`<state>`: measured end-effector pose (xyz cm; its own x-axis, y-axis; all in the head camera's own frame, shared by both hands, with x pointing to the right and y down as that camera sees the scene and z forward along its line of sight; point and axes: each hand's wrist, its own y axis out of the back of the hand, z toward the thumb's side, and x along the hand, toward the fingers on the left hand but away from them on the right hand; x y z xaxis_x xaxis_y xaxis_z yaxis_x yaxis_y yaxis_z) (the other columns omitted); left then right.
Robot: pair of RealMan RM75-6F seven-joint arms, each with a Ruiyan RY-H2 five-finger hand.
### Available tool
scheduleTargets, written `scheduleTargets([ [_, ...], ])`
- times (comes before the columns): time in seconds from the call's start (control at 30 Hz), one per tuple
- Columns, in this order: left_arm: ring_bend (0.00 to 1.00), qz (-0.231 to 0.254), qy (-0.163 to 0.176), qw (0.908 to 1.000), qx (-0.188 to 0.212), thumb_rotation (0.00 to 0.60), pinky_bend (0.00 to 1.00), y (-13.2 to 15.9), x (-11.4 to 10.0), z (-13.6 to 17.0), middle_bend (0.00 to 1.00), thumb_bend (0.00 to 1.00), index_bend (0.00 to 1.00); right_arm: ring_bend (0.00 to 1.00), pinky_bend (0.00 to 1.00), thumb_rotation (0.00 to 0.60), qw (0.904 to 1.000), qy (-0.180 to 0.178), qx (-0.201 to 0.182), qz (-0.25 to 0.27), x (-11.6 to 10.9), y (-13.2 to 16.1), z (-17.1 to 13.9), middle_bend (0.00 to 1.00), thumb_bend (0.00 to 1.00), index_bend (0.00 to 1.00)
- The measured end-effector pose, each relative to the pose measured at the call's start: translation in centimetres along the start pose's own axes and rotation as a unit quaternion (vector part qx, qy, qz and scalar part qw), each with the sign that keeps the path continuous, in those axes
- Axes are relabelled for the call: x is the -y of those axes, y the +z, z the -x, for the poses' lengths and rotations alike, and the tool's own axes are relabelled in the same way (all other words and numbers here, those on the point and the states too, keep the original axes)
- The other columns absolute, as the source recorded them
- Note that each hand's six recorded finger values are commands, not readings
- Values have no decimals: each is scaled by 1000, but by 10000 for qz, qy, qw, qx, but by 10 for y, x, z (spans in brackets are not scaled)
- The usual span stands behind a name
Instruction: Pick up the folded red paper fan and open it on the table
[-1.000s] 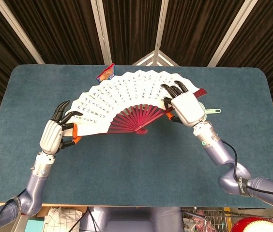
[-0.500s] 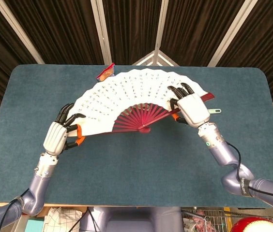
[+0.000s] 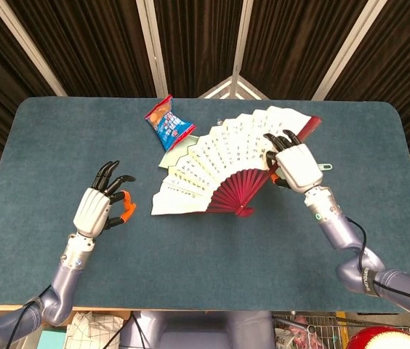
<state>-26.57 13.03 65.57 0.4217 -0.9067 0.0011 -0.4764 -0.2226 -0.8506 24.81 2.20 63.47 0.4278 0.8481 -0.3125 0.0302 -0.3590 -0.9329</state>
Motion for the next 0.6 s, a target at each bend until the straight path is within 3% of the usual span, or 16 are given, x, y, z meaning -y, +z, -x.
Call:
scheduleTargets([
  [0.1, 0, -60, -72, 10000, 20, 600, 0, -1, 2, 0, 151, 455, 372, 213, 127, 600, 9998, 204, 61, -29, 7, -5, -2, 171, 577, 684],
  [0.17, 0, -53, -145, 9999, 16, 600, 0, -2, 3, 0, 67, 452, 203, 182, 105, 600, 9991, 405, 143, -52, 12, -10, -4, 138, 573, 436],
  [0.2, 0, -24, -195, 9998, 18, 600, 0, -2, 3, -1, 28, 449, 131, 176, 102, 600, 9986, 498, 188, -64, 14, -13, -5, 130, 564, 371],
  [0.27, 0, 2, -265, 9996, 43, 600, 0, -3, 1, -1, 0, 446, 58, 166, 96, 600, 9972, 673, 300, -126, 17, -19, -7, 114, 504, 221],
  [0.43, 0, 36, -376, 9992, 145, 600, 0, -3, -8, 1, 0, 432, 3, 157, 90, 600, 9942, 901, 429, -399, 19, -25, -11, 95, 404, 29],
  [0.6, 0, 216, -368, 9991, 60, 600, 0, 1, -21, 5, 0, 425, 0, 156, 88, 600, 9893, 1133, 526, -753, 19, -31, -16, 87, 385, 0],
])
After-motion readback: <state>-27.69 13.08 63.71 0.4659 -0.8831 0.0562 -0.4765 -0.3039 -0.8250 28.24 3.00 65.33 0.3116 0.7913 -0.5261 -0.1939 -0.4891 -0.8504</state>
